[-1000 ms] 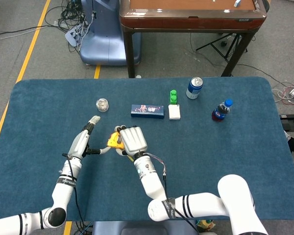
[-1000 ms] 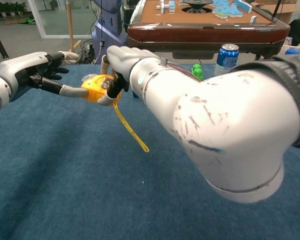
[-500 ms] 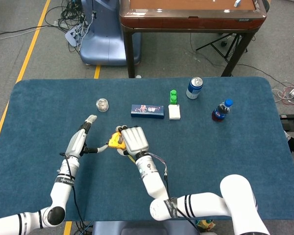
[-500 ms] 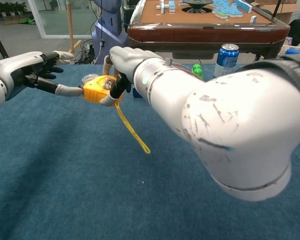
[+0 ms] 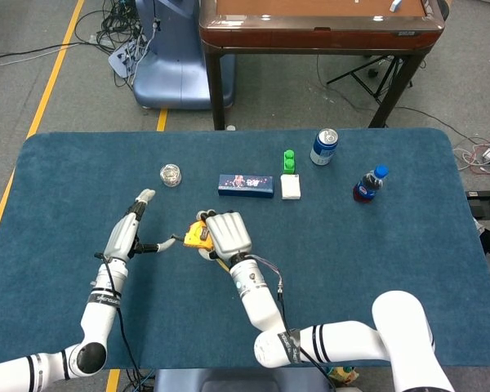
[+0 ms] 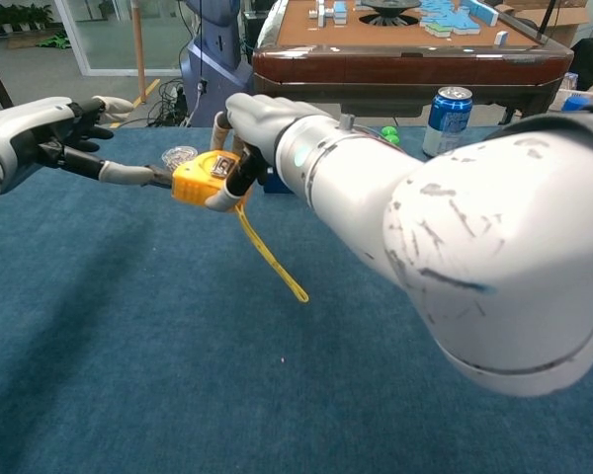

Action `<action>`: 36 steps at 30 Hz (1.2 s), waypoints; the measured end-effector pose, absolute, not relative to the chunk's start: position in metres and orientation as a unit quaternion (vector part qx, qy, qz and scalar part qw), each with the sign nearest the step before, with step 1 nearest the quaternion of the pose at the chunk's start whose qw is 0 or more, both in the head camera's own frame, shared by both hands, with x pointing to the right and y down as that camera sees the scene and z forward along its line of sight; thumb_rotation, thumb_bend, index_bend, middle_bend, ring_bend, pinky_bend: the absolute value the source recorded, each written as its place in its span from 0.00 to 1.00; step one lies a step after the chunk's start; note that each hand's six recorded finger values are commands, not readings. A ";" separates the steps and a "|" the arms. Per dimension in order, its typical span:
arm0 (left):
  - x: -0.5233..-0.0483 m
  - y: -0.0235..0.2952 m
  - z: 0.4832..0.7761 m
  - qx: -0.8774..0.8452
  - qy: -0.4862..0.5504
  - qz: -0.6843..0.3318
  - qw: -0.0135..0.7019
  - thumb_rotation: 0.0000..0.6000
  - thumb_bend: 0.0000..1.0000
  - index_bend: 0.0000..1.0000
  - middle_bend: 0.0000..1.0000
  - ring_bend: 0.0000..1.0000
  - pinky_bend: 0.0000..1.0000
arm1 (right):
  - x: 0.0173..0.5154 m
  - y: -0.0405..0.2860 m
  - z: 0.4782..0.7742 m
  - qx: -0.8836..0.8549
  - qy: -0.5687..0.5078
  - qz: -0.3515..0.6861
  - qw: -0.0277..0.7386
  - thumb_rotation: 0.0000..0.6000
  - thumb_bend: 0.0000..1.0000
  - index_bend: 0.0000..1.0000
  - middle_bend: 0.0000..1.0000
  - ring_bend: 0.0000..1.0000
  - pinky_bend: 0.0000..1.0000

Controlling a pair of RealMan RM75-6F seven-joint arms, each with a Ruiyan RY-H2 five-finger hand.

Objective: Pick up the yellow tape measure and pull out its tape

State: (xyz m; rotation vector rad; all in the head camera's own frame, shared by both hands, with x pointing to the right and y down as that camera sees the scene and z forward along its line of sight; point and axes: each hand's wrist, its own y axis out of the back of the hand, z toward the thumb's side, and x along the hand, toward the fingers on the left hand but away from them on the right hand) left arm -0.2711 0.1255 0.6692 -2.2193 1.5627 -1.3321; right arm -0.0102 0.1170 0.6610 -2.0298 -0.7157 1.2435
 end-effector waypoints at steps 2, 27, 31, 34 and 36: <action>-0.272 0.126 0.669 -0.733 0.516 -0.440 0.058 1.00 0.13 0.01 0.00 0.00 0.00 | -0.010 0.117 0.660 -0.774 -0.273 0.473 0.322 1.00 0.73 0.58 0.58 0.50 0.37; -0.276 0.126 0.672 -0.741 0.503 -0.443 0.045 1.00 0.33 0.38 0.00 0.00 0.00 | -0.010 0.114 0.662 -0.772 -0.274 0.475 0.322 1.00 0.73 0.58 0.58 0.50 0.37; -0.276 0.126 0.672 -0.742 0.502 -0.443 0.044 1.00 0.35 0.45 0.00 0.00 0.00 | -0.010 0.113 0.662 -0.771 -0.276 0.476 0.320 1.00 0.73 0.58 0.58 0.50 0.37; -0.276 0.125 0.672 -0.742 0.502 -0.442 0.042 1.00 0.35 0.49 0.00 0.00 0.00 | -0.009 0.113 0.663 -0.771 -0.276 0.477 0.320 1.00 0.73 0.58 0.58 0.50 0.37; -0.275 0.125 0.672 -0.743 0.502 -0.440 0.041 1.00 0.36 0.52 0.00 0.00 0.00 | -0.009 0.112 0.663 -0.772 -0.276 0.477 0.318 1.00 0.73 0.58 0.58 0.50 0.37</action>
